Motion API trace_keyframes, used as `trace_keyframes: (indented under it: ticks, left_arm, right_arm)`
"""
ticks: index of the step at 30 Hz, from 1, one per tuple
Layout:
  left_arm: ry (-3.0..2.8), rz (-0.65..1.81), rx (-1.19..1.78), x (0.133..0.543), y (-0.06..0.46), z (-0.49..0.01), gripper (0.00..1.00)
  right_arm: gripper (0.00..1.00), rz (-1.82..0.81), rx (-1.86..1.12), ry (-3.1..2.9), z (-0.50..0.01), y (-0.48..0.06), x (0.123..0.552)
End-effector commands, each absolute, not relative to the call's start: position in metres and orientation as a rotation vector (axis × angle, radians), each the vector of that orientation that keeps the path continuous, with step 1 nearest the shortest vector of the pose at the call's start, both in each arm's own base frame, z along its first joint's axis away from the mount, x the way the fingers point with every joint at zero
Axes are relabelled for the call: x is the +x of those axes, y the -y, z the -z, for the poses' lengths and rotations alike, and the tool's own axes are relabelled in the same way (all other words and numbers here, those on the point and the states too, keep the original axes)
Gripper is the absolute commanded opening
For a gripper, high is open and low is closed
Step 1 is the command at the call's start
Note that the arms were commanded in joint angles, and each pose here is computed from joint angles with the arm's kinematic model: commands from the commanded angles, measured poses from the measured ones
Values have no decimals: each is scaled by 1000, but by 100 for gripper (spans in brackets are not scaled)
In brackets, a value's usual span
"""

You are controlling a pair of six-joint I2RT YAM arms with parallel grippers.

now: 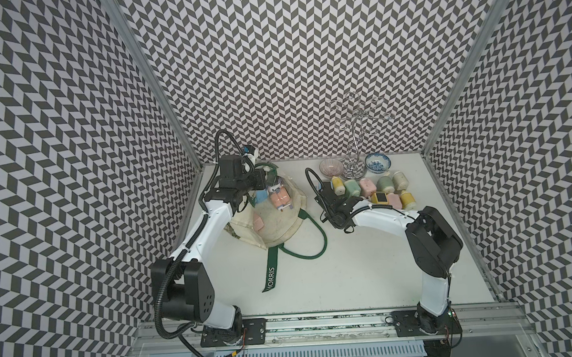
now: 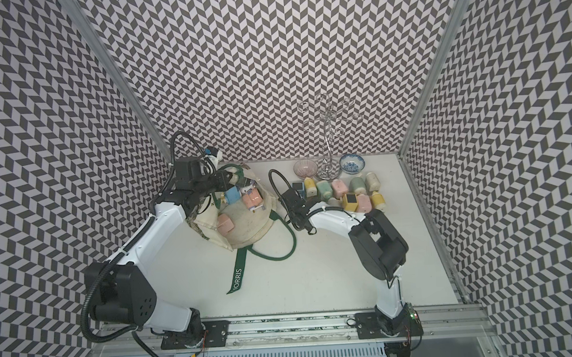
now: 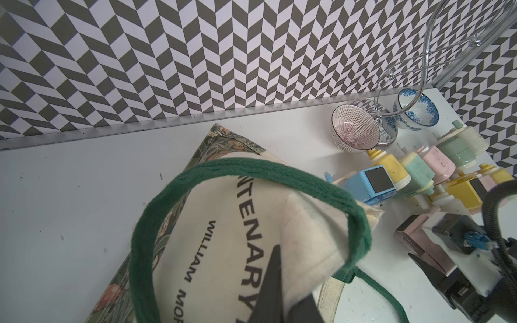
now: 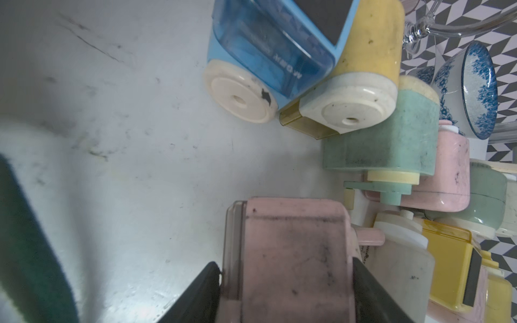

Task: Take out the pencil sharpeners from the tote bags
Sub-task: Place the pencil sharpener at the center of the board.

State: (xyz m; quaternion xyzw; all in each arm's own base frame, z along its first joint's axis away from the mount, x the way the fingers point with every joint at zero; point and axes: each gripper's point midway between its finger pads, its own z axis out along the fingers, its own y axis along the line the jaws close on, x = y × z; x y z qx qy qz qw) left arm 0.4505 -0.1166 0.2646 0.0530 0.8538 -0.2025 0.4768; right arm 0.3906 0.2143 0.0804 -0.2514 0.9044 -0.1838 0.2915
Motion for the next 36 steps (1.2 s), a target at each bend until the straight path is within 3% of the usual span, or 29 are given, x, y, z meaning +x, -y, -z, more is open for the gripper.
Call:
trace_keyframes:
  ticks: [1, 11, 18, 24, 36]
  left_arm:
    - [-2002, 527, 181, 443, 127, -295, 0]
    - [-2004, 528, 181, 443, 127, -294, 0]
    - [-2009, 529, 182, 444, 128, -292, 0]
    - [-2009, 528, 181, 444, 128, -292, 0]
    - [-2006, 521, 181, 443, 127, -294, 0]
  right_arm:
    - [50, 586, -612, -2375, -80, -204, 401]
    - [58, 820, -615, -2324, -72, -186, 408]
    - [77, 877, -611, -2291, -75, -184, 412]
    - [89, 792, -625, -2263, -88, -200, 410]
    - [90, 360, -568, -2213, -152, -235, 400]
